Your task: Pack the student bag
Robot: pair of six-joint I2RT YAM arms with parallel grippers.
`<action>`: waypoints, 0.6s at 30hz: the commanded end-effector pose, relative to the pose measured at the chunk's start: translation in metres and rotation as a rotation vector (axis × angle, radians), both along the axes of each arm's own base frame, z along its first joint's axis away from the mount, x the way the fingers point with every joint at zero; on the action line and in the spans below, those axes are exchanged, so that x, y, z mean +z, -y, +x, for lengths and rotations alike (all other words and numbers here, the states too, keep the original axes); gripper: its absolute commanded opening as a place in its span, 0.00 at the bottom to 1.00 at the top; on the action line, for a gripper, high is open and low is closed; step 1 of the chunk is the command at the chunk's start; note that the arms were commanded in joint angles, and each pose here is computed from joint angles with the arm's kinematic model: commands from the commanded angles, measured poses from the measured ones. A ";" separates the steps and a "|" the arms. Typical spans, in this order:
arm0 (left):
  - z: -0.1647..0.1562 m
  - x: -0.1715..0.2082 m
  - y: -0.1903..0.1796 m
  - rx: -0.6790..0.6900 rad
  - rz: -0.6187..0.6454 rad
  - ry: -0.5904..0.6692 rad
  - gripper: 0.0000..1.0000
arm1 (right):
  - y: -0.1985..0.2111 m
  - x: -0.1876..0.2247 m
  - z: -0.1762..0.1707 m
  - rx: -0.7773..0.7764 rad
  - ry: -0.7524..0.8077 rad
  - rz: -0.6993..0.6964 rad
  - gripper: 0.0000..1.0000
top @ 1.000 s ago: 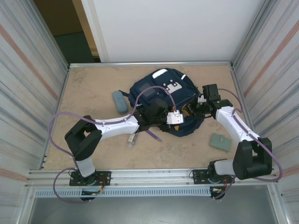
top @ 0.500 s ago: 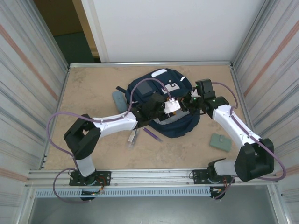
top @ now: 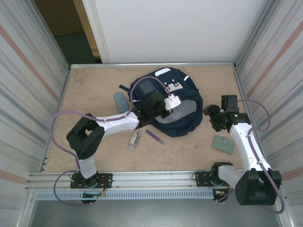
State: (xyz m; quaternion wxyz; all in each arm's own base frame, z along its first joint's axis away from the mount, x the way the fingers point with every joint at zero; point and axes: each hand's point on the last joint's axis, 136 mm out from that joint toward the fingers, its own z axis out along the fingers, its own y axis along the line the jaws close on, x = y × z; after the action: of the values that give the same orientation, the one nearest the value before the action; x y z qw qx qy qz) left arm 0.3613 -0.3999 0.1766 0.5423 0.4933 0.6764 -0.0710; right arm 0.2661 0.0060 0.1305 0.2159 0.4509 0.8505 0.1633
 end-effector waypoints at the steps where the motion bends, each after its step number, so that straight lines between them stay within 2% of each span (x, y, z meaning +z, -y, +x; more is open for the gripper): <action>1: 0.009 0.017 -0.005 0.043 -0.062 0.020 0.00 | 0.054 -0.036 -0.048 -0.198 -0.187 -0.114 0.76; 4: 0.007 0.015 -0.007 0.032 -0.066 -0.002 0.00 | 0.087 -0.058 -0.075 -0.379 -0.252 -0.150 0.75; 6: 0.006 0.014 -0.010 0.030 -0.081 -0.019 0.00 | 0.102 -0.072 -0.092 -0.482 -0.286 -0.159 0.78; 10: 0.002 0.014 -0.012 0.007 -0.119 -0.062 0.00 | 0.109 -0.091 -0.096 -0.513 -0.289 -0.112 0.77; 15: -0.008 0.016 -0.007 -0.041 -0.163 -0.094 0.00 | 0.101 -0.110 -0.082 -0.419 -0.284 -0.054 0.74; 18: -0.015 0.016 -0.004 -0.084 -0.158 -0.113 0.00 | 0.083 -0.114 -0.056 -0.254 -0.231 -0.016 0.64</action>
State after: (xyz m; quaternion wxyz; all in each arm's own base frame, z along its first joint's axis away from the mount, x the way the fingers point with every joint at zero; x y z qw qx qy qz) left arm 0.3542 -0.3962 0.1652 0.5226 0.4822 0.6895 -0.1377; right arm 0.1793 -0.0980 0.0250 0.1283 0.6307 0.7654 0.0059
